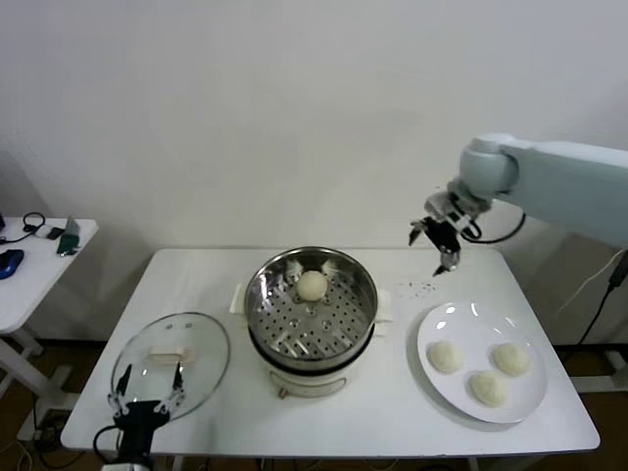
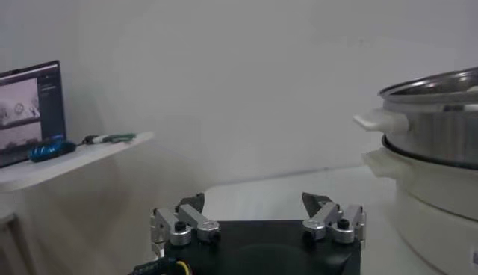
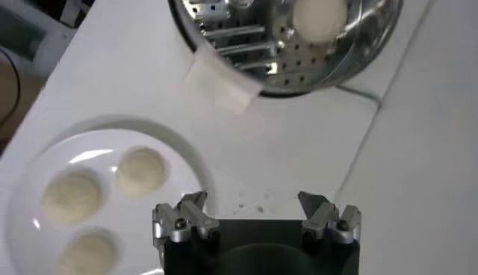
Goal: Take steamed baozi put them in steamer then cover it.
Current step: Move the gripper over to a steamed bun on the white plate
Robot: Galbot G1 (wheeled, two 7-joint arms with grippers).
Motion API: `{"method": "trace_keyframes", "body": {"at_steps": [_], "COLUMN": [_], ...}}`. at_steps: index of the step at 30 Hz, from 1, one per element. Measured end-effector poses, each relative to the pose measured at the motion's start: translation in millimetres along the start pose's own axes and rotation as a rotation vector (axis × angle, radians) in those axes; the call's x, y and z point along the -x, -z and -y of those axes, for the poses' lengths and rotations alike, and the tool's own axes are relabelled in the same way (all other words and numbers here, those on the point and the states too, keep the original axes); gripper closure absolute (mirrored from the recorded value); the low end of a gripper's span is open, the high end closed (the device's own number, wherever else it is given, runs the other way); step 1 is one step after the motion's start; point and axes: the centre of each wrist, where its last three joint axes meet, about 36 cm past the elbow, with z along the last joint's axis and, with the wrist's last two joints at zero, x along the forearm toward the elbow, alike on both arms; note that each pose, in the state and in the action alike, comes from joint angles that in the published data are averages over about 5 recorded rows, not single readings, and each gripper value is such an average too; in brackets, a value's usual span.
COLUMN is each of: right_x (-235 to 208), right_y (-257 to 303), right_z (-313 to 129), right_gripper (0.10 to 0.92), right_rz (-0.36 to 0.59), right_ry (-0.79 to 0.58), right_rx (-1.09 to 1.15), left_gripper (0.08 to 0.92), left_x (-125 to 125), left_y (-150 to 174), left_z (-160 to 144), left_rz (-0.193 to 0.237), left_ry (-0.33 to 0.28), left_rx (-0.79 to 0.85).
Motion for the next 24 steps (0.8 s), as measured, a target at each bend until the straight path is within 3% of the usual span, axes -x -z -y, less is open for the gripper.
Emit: {"method": "trace_keyframes", "body": {"at_steps": [12,24], "right_x": [75.4,136.6], "right_y": [-33.5,-32.5], "right_z": [-73.4,-100.0], "right_gripper": [0.2,0.2], "right_rz": [-0.028,-0.03], "right_ry": [0.107,0.144], "right_rx": [0.204,0.27], "left_gripper": [0.177,0.177], "left_x": [-4.3,-4.8], "left_y": [2.5,0.7], "left_z": [-1.9,-2.2], "left_rz": [0.001,-0.005], "left_ry": [0.01,0.014], "left_rx": [0.0,0.004]}}
